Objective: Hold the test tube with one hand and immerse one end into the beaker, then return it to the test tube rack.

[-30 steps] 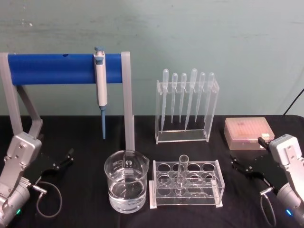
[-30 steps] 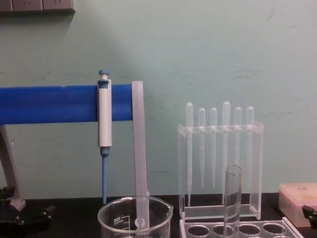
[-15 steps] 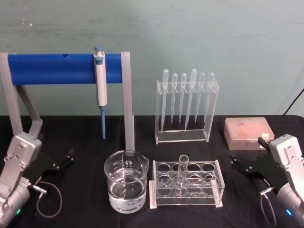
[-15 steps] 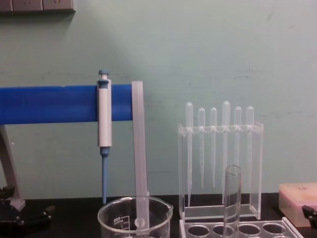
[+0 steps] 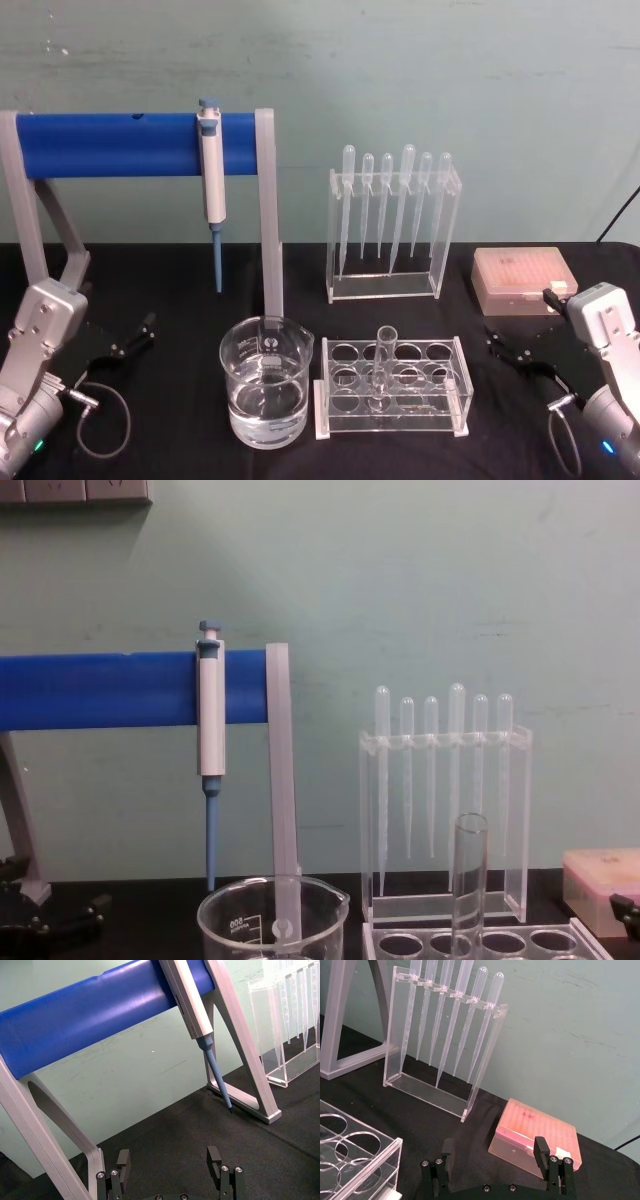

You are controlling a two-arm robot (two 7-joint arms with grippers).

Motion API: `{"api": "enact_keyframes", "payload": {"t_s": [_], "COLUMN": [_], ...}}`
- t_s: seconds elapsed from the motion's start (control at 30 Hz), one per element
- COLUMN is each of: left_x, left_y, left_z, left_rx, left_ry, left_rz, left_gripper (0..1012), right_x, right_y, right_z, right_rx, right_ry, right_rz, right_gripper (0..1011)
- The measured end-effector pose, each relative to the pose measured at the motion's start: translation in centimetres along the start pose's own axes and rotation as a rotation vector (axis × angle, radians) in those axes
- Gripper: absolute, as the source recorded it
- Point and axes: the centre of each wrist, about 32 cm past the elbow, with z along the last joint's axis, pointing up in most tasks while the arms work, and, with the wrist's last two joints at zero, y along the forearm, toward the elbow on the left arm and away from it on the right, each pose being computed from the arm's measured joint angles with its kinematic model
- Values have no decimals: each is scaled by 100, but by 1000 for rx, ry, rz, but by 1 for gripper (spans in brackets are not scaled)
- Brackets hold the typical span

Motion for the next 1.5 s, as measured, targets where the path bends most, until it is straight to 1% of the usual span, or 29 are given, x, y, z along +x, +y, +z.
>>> {"api": "enact_keyframes", "payload": {"t_s": [0.57, 0.67, 0.87, 0.93, 1.0, 1.1, 1.17, 1.2, 1.27, 1.3, 1.37, 1.4, 1.43, 1.5], "left_x": [0, 0, 0, 0, 0, 0, 0, 0, 0, 0, 0, -1, 0, 0], "left_y": [0, 0, 0, 0, 0, 0, 0, 0, 0, 0, 0, 0, 0, 0], "left_z": [0, 0, 0, 0, 0, 0, 0, 0, 0, 0, 0, 0, 0, 0], "left_rx": [0, 0, 0, 0, 0, 0, 0, 0, 0, 0, 0, 0, 0, 0], "left_ry": [0, 0, 0, 0, 0, 0, 0, 0, 0, 0, 0, 0, 0, 0], "left_rz": [0, 0, 0, 0, 0, 0, 0, 0, 0, 0, 0, 0, 0, 0], "left_gripper": [1000, 1000, 1000, 1000, 1000, 1000, 1000, 1000, 1000, 1000, 1000, 1000, 1000, 1000], "right_x": [3, 18, 36, 26, 23, -7, -29, -57, -82, -120, -159, -182, -227, -273], "right_y": [-16, -74, -296, -414, -444, -581, -627, -669, -697, -725, -741, -746, -749, -744], "right_z": [0, 7, 43, 70, 79, 119, 142, 161, 180, 202, 225, 237, 258, 275], "right_rx": [1, 9, 33, 47, 51, 69, 79, 88, 98, 109, 122, 129, 141, 152], "right_ry": [-1, -8, -21, -26, -26, -20, -12, -3, 5, 15, 23, 29, 39, 48], "right_rz": [-1, 0, 15, 28, 34, 74, 95, 118, 137, 160, 184, 196, 218, 237], "right_gripper": [1004, 1004, 1004, 1004, 1004, 1004, 1004, 1004, 1004, 1004, 1004, 1004, 1004, 1004]}}
